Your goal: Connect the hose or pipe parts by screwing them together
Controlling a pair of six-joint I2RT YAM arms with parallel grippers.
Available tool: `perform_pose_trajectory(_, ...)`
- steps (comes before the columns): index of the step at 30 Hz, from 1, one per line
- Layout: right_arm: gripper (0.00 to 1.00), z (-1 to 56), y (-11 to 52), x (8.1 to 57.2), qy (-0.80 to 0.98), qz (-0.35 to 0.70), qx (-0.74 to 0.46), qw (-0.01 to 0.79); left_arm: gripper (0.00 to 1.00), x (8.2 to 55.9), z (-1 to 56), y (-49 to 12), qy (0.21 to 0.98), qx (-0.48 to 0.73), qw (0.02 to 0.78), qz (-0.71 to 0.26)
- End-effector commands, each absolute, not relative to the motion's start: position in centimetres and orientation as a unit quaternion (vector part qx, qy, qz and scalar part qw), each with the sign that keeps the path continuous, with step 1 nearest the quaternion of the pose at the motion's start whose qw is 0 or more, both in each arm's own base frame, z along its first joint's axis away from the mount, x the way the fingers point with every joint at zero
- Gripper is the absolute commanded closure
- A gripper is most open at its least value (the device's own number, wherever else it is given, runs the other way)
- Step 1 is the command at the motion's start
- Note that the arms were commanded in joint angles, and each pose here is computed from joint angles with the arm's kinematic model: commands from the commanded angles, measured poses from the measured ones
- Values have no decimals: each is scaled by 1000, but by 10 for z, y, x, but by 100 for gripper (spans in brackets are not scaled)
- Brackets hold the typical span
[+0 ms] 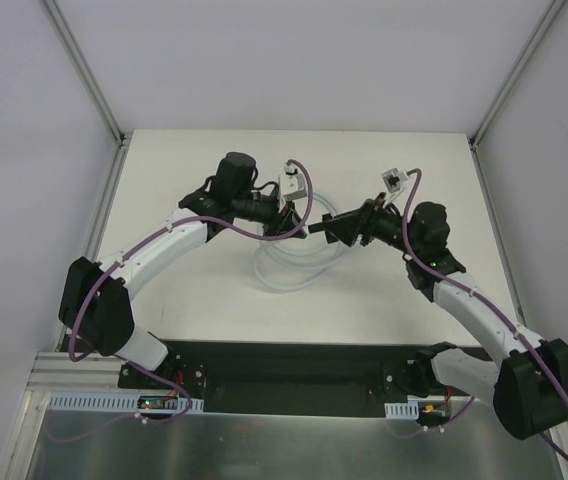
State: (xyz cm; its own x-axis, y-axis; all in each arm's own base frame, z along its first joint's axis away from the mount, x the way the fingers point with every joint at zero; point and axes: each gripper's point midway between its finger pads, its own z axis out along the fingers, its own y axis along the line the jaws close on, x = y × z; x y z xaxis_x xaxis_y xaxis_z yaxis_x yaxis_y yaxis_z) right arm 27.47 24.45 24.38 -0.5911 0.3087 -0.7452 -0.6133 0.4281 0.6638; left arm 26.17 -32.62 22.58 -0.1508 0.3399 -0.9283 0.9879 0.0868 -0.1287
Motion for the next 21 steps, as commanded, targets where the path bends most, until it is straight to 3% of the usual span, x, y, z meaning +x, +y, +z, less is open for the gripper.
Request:
perform_pose_trajectory(1, 25, 281, 224, 263, 631, 431, -256, 593, 100, 247, 251, -324, 591, 525, 385, -476)
perform_pose_trajectory(3, 18, 288, 215, 257, 578, 359, -334, 653, 100, 243, 254, -320, 586, 523, 380, -488)
perform_pose_trajectory(8, 13, 290, 214, 238, 427, 227, -506, 715, 100, 230, 264, -315, 575, 517, 359, -524)
perform_pose_trajectory(13, 6, 288, 220, 237, 368, 176, -541, 736, 100, 218, 276, -315, 558, 514, 332, -560)
perform_pose_trajectory(21, 6, 282, 231, 237, 347, 126, -575, 730, 100, 203, 292, -310, 540, 515, 305, -591)
